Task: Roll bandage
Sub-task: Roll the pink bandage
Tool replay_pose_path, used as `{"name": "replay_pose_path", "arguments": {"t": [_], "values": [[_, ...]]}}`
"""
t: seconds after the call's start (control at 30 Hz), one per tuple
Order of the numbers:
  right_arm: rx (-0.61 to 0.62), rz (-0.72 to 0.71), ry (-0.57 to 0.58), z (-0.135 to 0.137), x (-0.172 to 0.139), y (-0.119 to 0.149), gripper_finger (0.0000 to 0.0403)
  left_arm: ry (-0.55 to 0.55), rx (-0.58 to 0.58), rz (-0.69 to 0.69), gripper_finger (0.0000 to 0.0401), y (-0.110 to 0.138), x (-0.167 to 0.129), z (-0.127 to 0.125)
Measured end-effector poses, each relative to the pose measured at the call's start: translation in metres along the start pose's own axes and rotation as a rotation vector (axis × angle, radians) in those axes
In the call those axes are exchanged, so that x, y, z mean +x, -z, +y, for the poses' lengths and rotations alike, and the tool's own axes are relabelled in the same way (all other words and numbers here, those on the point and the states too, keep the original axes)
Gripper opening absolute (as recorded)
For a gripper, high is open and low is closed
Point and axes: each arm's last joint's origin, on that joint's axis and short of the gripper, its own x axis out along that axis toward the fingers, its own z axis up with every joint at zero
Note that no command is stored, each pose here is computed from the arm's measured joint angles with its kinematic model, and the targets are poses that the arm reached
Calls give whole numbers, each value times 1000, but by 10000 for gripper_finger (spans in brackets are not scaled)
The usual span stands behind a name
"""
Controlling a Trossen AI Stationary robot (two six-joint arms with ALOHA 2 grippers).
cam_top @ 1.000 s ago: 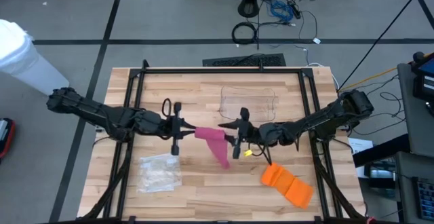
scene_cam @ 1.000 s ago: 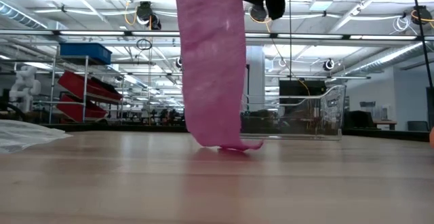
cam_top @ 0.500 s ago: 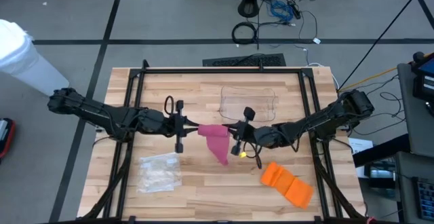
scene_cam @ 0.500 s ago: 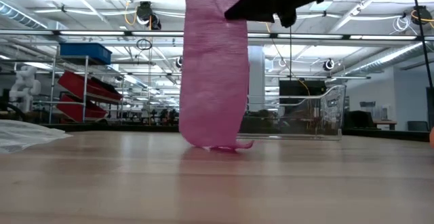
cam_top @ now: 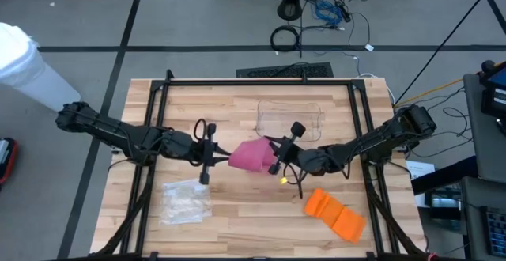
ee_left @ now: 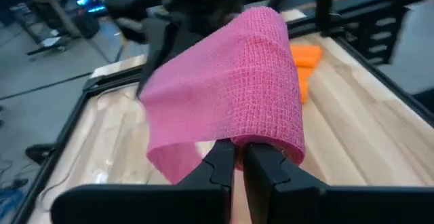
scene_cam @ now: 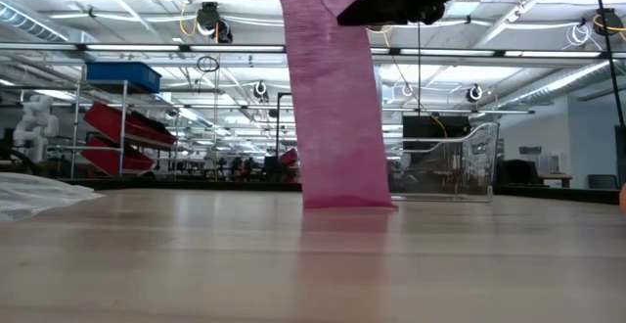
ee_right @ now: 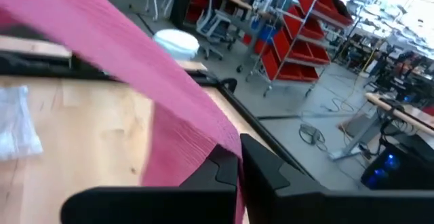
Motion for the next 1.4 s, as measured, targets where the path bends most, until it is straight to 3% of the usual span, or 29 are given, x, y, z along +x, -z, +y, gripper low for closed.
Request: {"name": "replay_pose_path", "arguments": {"t": [0.23, 0.47, 0.6, 0.8, 1.0, 1.13, 1.3, 1.4], "values": [[-106, 36, 149, -3, -2, 2, 0, 246, 89, 34, 17, 6, -2, -14], [-197, -127, 158, 1, -17, -26, 0, 229, 111, 96, 17, 12, -3, -15], [-233, -124, 149, 3, -20, -26, 0, 225, 135, 89, 17, 11, -3, -15], [-183, -56, 33, 10, -18, -10, 0, 247, 248, 48, 17, 8, -5, -23], [65, -18, -241, 21, -21, -1, 0, 258, 328, -39, 17, 0, -7, -30], [152, 0, -328, 24, -22, 0, 3, 235, 351, -71, 17, -4, -7, -32], [161, 0, -363, 29, -30, -1, 51, 188, 352, -70, 17, -5, -8, -32], [190, 53, -383, 34, -36, 5, 95, 100, 355, -48, 17, -6, -8, -32]]}}
